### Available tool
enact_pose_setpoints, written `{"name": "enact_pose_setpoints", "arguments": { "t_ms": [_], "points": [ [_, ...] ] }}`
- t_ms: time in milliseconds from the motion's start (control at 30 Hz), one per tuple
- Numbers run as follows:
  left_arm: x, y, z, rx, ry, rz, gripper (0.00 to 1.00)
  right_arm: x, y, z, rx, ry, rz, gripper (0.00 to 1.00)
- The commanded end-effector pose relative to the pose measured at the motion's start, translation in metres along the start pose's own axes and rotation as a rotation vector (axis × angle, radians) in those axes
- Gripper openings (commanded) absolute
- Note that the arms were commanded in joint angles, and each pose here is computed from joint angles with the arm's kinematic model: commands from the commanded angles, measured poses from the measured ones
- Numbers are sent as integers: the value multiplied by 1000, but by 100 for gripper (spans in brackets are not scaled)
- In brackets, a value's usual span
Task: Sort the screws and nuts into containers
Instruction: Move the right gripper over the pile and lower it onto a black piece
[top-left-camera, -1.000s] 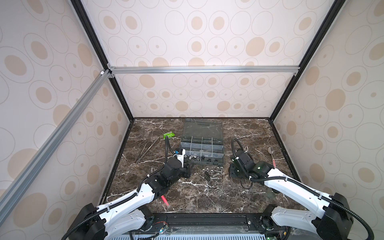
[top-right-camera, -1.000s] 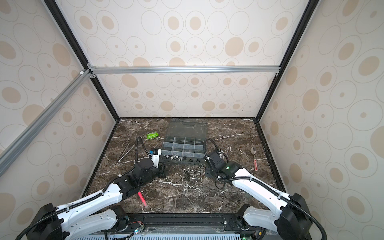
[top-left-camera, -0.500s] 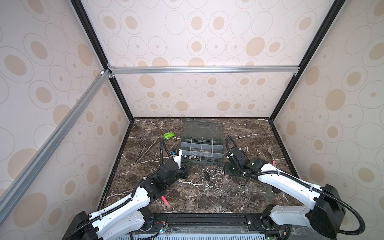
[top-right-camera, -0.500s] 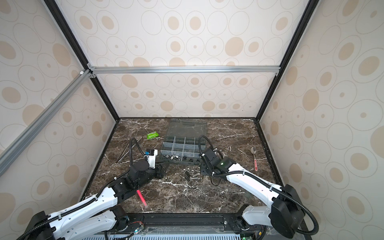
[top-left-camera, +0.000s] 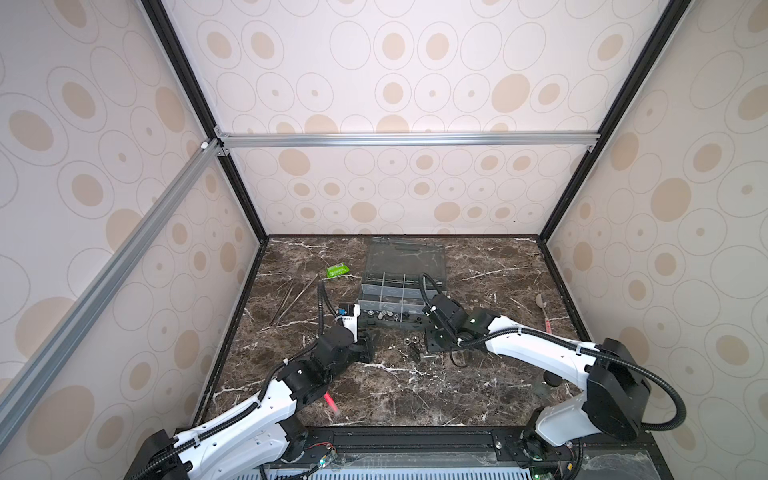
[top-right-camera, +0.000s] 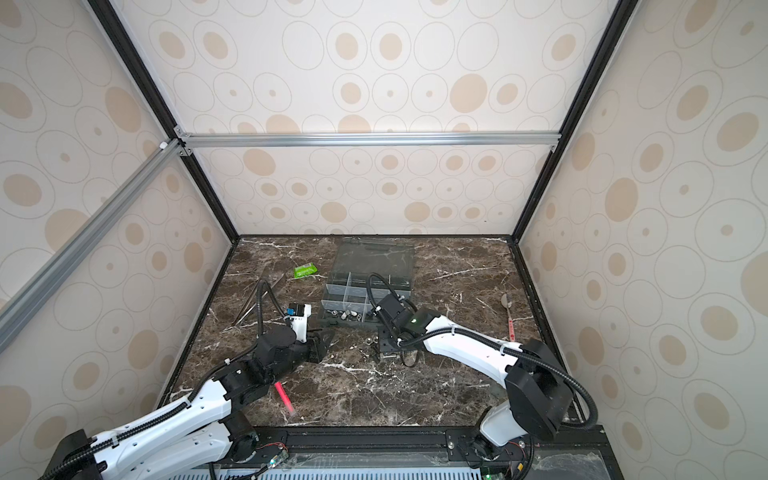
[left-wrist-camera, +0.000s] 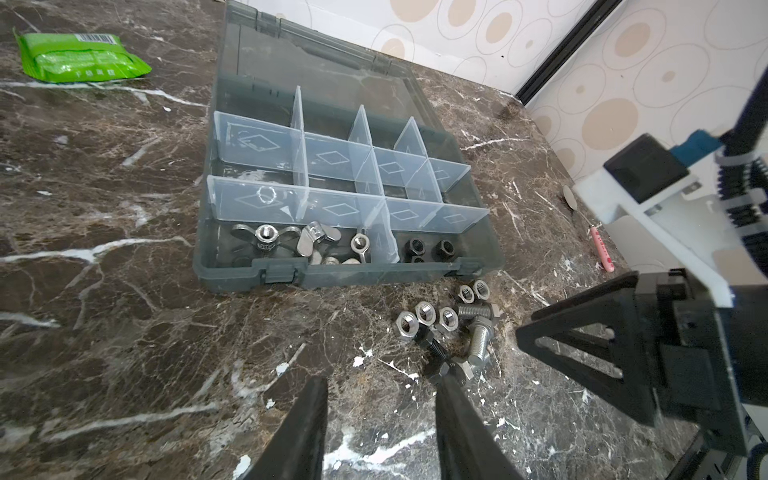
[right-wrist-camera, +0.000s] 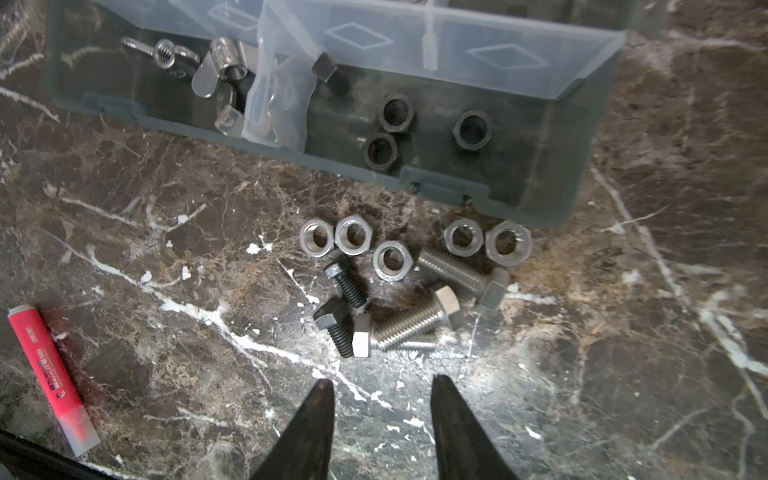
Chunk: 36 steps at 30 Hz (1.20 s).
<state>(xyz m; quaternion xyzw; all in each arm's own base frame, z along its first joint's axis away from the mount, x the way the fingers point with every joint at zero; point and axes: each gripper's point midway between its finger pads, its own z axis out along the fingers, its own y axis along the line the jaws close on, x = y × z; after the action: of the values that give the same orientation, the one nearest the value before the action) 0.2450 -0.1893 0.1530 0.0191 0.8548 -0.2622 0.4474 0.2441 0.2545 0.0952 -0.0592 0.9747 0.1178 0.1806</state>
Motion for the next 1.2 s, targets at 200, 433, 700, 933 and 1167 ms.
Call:
{"name": "enact_pose_setpoints", "arguments": {
  "t_ms": [200, 433, 700, 933, 1167],
  "points": [
    [-10, 10, -7, -38, -67, -46, 44, 5, 24, 18, 10, 51, -85, 41],
    [-7, 14, -6, -48, -67, -52, 45, 16, 31, 30, 24, 103, -125, 40],
    [-10, 14, -6, -53, -72, -42, 46, 23, 41, 44, 22, 143, -162, 40],
    [-7, 15, -7, -53, -70, -44, 46, 31, 42, 51, 41, 168, -175, 40],
    [-5, 18, -8, -60, -71, -47, 47, 34, 38, 57, 73, 185, -181, 40]
  ]
}}
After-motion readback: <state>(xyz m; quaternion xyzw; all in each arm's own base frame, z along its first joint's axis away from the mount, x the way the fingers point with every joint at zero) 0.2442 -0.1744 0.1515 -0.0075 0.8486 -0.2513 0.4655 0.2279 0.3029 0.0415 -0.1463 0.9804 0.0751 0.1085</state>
